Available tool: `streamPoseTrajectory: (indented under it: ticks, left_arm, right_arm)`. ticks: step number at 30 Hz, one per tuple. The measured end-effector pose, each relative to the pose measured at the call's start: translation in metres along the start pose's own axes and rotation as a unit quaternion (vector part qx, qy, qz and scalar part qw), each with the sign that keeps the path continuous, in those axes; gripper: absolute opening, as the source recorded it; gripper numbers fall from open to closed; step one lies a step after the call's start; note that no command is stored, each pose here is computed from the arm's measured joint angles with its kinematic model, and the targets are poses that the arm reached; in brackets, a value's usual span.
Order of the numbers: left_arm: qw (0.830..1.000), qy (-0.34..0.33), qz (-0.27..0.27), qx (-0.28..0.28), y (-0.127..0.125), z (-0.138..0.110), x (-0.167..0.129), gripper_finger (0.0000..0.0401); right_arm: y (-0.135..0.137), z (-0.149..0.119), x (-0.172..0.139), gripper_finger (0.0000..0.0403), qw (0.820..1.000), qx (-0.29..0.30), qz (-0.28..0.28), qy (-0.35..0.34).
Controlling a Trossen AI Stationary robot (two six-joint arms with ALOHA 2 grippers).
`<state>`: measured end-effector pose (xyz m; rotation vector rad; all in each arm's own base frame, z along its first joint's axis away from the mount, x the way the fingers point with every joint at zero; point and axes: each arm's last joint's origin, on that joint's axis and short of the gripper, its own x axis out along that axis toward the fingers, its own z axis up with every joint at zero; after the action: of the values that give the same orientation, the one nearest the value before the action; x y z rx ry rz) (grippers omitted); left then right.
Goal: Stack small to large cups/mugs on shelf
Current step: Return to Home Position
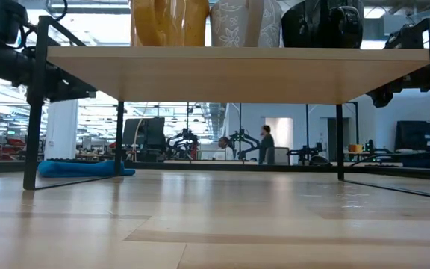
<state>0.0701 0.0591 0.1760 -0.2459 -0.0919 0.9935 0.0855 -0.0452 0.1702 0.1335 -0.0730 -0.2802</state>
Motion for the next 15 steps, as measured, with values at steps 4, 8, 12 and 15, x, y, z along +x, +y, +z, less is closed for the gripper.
streamPoseTrajectory:
  ticks: [4, 8, 12, 15]
  left_arm:
    - [1.0, -0.016, -0.004, 0.005, -0.0005, -0.0001, 0.0011, 0.0179]
    - [1.0, -0.017, -0.002, 0.01, -0.0003, -0.0002, 0.0011, 0.0179]
    - [1.0, -0.017, 0.0, 0.014, -0.0002, -0.0004, 0.0012, 0.0179]
    - [1.0, -0.016, 0.0, 0.019, -0.0002, -0.0004, 0.0012, 0.0179]
  right_arm:
    - [0.0, 0.0001, 0.0, 0.0192, 1.0, 0.0, 0.0, 0.0]
    - [0.0001, 0.0, 0.0, 0.0193, 1.0, 0.0, 0.001, 0.0]
    - [0.0001, 0.0001, 0.0, 0.0193, 1.0, 0.0, 0.001, 0.0]
    - [0.0001, 0.0001, 0.0, 0.0192, 1.0, 0.0, 0.001, 0.0]
